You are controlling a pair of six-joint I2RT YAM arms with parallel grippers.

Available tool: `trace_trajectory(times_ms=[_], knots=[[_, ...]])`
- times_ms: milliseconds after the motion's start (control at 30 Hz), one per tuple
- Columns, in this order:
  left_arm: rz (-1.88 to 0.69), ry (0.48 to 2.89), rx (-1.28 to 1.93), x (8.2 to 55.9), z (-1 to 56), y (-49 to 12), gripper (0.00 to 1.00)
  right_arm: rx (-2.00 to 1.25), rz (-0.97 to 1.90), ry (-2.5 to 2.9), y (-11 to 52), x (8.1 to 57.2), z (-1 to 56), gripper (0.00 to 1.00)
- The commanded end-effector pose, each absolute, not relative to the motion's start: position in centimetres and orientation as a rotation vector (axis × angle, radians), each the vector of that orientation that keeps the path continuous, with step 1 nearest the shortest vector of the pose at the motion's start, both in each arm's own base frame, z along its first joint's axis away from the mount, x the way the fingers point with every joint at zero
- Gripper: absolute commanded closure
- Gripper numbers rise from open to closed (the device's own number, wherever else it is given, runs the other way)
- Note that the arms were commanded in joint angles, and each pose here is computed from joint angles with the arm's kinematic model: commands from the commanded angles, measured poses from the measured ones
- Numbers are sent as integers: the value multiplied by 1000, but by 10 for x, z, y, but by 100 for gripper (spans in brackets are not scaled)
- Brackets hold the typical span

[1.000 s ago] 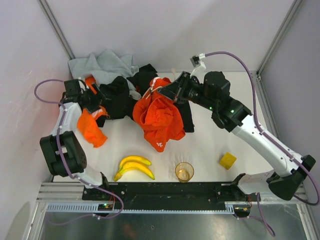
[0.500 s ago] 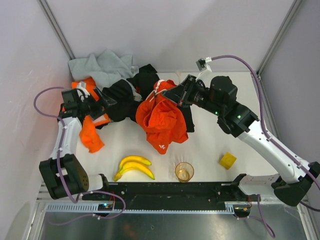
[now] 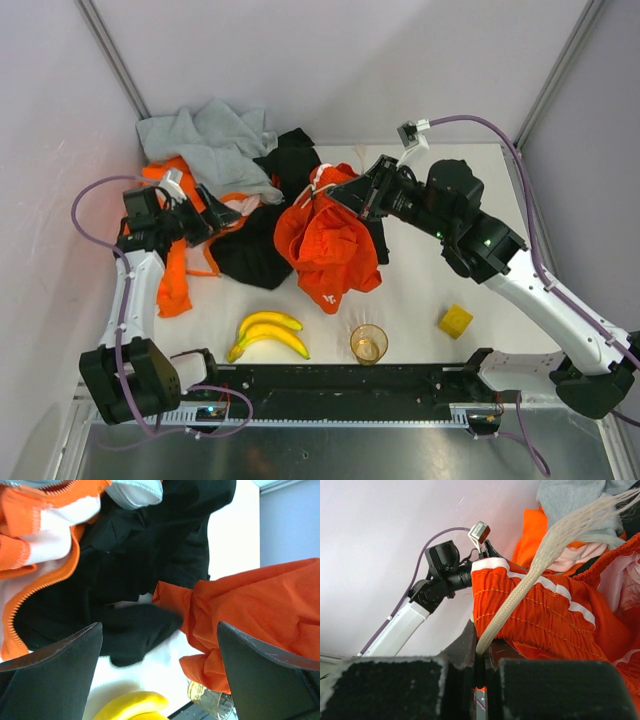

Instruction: Pick out a specific cloth from the pile

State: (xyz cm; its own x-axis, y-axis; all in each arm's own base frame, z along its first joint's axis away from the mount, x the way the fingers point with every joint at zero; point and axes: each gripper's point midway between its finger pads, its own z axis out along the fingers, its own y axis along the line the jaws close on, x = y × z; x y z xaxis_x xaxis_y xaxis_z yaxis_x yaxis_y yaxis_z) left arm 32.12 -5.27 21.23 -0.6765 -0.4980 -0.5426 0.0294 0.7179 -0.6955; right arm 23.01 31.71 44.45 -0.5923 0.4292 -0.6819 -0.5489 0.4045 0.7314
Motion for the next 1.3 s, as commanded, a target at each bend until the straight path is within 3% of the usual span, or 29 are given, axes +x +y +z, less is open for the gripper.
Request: trace_trajectory(times_ms=[0,400,733,1267], knots=[[-865,2218,-226,305,209,-68,0,-102,1355,1645,307,221,472,100],[-393,2425,-40,289,170,-77,0,-77,1319,1670,299,219,463,100],[31,2375,-40,282,165,-52,0,-57,1266,1694,291,221,455,100],[77,2310,-55,288,170,-45,0,18,1073,1719,237,262,440,100]])
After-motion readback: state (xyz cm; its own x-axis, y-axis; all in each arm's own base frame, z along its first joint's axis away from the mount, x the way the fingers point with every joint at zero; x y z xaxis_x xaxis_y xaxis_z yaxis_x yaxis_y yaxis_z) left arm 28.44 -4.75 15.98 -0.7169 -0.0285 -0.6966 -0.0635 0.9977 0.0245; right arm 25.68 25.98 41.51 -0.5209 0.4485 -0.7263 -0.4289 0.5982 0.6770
